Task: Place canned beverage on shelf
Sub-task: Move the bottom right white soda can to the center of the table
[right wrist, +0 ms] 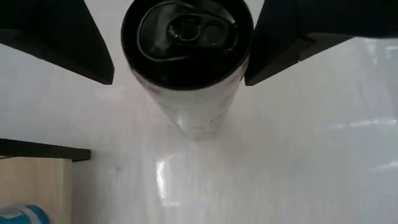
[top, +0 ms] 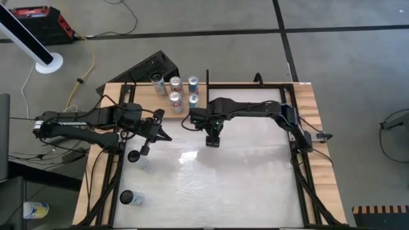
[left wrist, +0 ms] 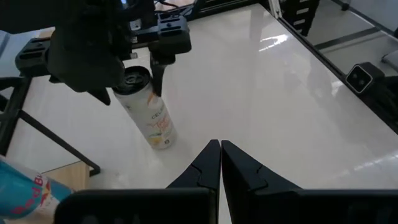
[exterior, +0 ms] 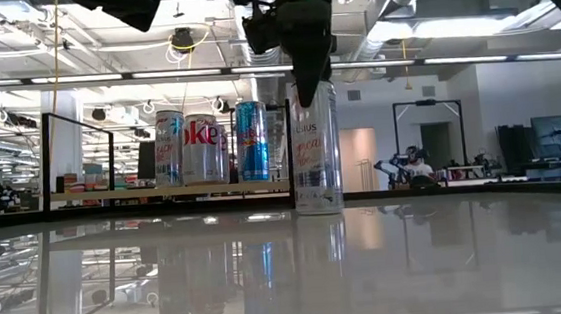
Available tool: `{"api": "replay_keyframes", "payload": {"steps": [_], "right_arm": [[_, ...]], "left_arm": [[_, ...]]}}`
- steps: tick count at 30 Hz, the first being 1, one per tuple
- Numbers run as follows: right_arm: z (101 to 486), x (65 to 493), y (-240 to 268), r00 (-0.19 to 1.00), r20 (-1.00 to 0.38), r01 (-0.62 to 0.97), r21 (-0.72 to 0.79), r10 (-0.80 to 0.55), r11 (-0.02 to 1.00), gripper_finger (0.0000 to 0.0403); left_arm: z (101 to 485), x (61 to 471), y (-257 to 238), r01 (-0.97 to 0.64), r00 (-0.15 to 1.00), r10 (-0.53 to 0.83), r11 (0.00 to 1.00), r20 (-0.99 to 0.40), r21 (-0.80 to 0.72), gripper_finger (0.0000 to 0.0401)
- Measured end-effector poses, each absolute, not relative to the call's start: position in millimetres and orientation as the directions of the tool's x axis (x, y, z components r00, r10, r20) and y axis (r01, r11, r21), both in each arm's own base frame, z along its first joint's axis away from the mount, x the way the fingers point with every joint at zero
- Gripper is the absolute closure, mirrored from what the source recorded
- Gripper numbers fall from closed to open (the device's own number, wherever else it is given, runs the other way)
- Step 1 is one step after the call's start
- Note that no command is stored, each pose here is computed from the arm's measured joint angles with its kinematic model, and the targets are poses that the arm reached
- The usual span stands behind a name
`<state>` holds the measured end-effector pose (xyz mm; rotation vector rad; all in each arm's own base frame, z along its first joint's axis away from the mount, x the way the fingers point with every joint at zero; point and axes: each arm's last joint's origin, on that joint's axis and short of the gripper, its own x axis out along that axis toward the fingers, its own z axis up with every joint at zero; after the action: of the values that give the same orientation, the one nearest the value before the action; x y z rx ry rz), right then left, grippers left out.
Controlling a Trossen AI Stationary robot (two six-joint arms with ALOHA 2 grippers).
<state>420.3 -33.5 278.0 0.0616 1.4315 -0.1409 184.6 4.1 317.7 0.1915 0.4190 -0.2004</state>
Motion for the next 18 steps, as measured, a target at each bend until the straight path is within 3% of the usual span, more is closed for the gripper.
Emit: {"api": "replay_keyframes", "payload": {"steps": [11, 18], "right_arm": [[291, 409, -33, 0.115, -0.992, 0.175, -0.039, -0.060, 0.984, 0.0034], [286, 397, -31, -0.018, -0.998, 0.175, -0.057, -0.054, 0.983, 0.0035]], "left_arm": [[318, 185, 4, 0.224, 0.898, -0.145, 0.963, -0.415, 0.148, 0.0401], [319, 185, 4, 0.227, 0.900, -0.145, 0.961, -0.412, 0.157, 0.0401]]}}
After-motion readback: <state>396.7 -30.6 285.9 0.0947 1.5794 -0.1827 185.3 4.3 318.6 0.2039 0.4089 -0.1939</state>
